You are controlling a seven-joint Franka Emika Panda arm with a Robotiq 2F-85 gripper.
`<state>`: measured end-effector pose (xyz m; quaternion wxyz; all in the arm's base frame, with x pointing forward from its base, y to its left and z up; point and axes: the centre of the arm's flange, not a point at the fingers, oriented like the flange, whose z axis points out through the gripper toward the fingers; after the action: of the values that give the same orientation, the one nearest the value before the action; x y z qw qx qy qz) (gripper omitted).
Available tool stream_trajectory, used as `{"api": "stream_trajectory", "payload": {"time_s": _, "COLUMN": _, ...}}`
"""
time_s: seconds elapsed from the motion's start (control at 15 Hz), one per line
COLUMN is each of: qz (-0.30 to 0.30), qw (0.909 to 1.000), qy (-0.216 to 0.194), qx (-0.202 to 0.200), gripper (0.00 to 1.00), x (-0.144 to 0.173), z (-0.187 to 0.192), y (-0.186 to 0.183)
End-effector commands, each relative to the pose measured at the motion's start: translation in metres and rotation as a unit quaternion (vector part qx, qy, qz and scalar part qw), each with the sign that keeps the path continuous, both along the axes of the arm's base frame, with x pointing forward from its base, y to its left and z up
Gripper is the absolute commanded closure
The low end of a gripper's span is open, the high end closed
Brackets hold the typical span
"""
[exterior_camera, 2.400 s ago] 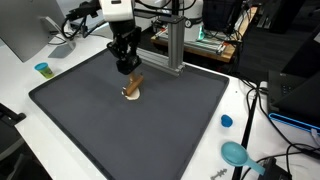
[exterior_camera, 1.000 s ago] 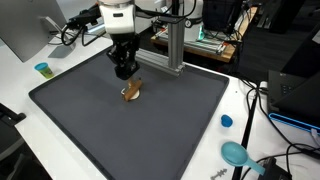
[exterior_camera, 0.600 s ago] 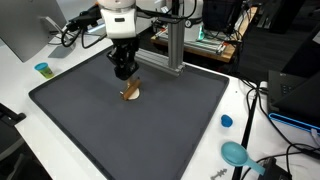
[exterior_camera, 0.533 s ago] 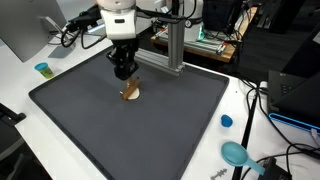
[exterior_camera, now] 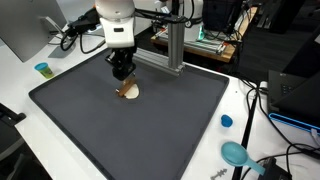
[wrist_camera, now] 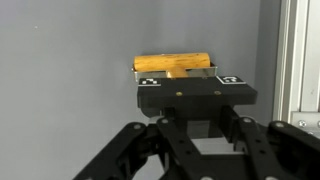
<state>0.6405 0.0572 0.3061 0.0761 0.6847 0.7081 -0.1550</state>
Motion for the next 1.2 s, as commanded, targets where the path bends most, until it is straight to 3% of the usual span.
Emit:
{"api": "stream_trajectory", "payload": {"time_s": 0.0, "qz": -0.013, "qw": 0.9991, "qy": 0.037, "qx": -0.018, "gripper": 0.78, "x": 0.002, "z": -0.033, "y": -0.006}}
{"api": "stream_trajectory", "payload": {"time_s": 0.53, "qz": -0.072, "qw": 0.9954, "qy": -0.008, "qx": -0.062, "gripper": 0.78, "x": 0.007, "z": -0.011, "y": -0.014}}
{"api": "stream_trajectory", "payload": {"time_s": 0.73, "qz": -0.116, "qw": 0.9913, "qy": -0.04, "qx": -0.047, "gripper": 0.78, "x": -0.012, "z": 0.028, "y": 0.0}}
{"api": "stream_trajectory", "payload": {"time_s": 1.0, "qz": -0.183, "qw": 0.9724, "qy": -0.137, "qx": -0.048, "gripper": 0.78, "x": -0.029, "z": 0.111, "y": 0.03}}
{"api": "stream_trajectory", "payload": {"time_s": 1.13, "qz": -0.242, "qw": 0.96, "qy": -0.137, "qx": -0.037, "gripper": 0.78, "x": -0.044, "z": 0.156, "y": 0.044}}
